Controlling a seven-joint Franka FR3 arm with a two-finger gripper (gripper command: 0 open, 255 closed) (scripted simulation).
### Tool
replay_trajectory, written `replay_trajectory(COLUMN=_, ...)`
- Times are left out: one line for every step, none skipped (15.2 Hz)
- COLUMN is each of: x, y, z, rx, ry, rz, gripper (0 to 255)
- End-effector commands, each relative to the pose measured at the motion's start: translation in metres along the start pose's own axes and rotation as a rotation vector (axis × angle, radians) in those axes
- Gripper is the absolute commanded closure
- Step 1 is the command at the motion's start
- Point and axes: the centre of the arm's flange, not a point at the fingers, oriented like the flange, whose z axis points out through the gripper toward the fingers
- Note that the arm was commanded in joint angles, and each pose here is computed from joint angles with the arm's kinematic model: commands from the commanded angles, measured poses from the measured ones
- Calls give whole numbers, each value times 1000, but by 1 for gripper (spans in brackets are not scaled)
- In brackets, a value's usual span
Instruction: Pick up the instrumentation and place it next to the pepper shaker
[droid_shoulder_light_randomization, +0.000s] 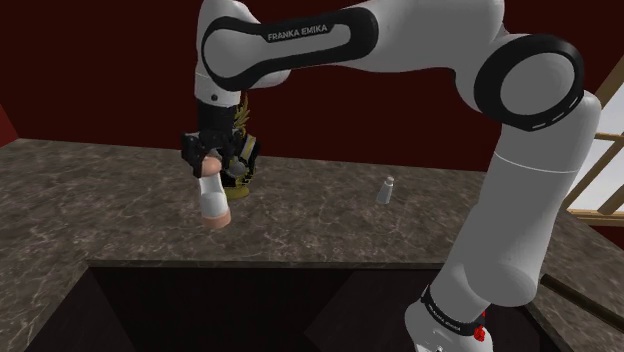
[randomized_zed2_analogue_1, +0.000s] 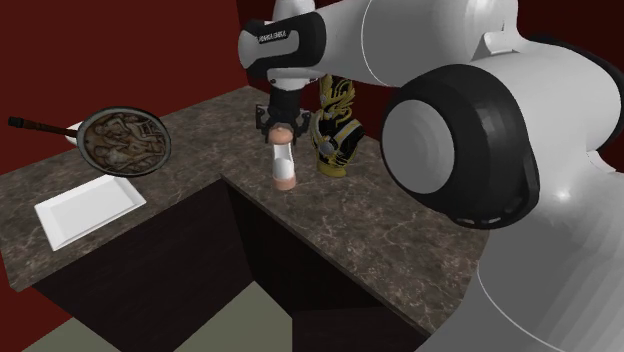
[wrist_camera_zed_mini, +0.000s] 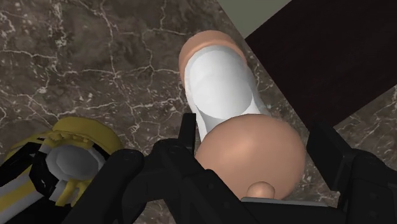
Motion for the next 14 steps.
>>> replay_trajectory(x=1, y=-1, z=-11, rx=0, ry=0, rz=0, gripper=255)
replay_trajectory(x=1, y=-2, z=-16, rx=0, ry=0, rz=0, gripper=255)
replay_trajectory(x=1, y=-3, z=-21, rx=0, ry=0, rz=0, gripper=255)
replay_trajectory(x=1, y=-3, z=-26, rx=0, ry=0, rz=0, gripper=255)
replay_trajectory(x=1, y=-4, z=-31, rx=0, ry=0, rz=0, gripper=255)
replay_trajectory(x=2, y=-5, z=-37, rx=0, ry=0, rz=0, gripper=255)
replay_trajectory(x=2, y=-6, z=-42, rx=0, ry=0, rz=0, gripper=255)
replay_trajectory(x=2, y=-7, z=-47, rx=0, ry=0, rz=0, gripper=255)
replay_trajectory(x=2, y=-8, z=-52, rx=0, ry=0, rz=0, gripper=255)
replay_trajectory(x=2, y=-8, z=-58, rx=0, ry=0, rz=0, gripper=255)
replay_trajectory(x=2, y=-9, z=-63, rx=0, ry=0, rz=0, gripper=255)
replay_trajectory(x=2, y=-10, z=-68, rx=0, ry=0, rz=0, gripper=255)
replay_trajectory(x=2, y=-11, z=-73, rx=0, ry=0, rz=0, gripper=255)
replay_trajectory(x=3, y=-12, z=-78, rx=0, ry=0, rz=0, gripper=255)
